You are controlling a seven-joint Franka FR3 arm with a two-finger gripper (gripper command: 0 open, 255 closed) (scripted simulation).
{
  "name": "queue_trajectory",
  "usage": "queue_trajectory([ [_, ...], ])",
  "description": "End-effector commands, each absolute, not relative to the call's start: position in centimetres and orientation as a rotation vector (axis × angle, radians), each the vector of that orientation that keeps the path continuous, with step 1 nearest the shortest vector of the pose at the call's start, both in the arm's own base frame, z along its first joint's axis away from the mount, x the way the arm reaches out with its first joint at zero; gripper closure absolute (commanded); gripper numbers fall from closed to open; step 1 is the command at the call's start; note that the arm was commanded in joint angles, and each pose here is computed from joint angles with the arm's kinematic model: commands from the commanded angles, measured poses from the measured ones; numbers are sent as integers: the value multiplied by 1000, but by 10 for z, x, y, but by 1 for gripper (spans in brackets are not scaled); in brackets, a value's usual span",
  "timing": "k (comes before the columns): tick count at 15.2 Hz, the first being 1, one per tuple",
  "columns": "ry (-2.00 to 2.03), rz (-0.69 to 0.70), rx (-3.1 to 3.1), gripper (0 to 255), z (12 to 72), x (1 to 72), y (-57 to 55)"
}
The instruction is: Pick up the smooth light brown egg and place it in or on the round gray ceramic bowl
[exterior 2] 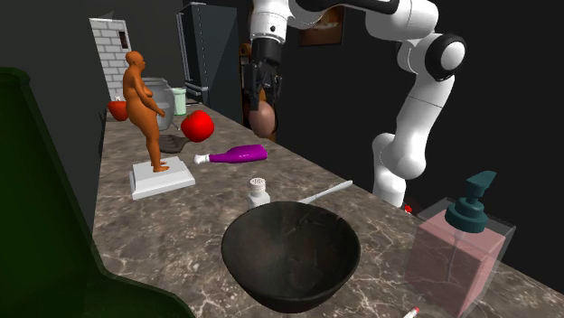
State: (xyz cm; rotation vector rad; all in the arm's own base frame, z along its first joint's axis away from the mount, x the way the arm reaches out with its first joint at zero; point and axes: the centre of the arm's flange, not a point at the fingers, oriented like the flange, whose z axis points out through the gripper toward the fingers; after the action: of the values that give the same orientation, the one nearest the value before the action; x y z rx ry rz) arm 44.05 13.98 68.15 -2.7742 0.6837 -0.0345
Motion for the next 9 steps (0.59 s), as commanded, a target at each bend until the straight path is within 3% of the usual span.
queue_trajectory([
  [1, 686, -35, -2773, 255, 683, 437, 165],
  [9, 686, -35, -2773, 255, 684, 421, 270],
])
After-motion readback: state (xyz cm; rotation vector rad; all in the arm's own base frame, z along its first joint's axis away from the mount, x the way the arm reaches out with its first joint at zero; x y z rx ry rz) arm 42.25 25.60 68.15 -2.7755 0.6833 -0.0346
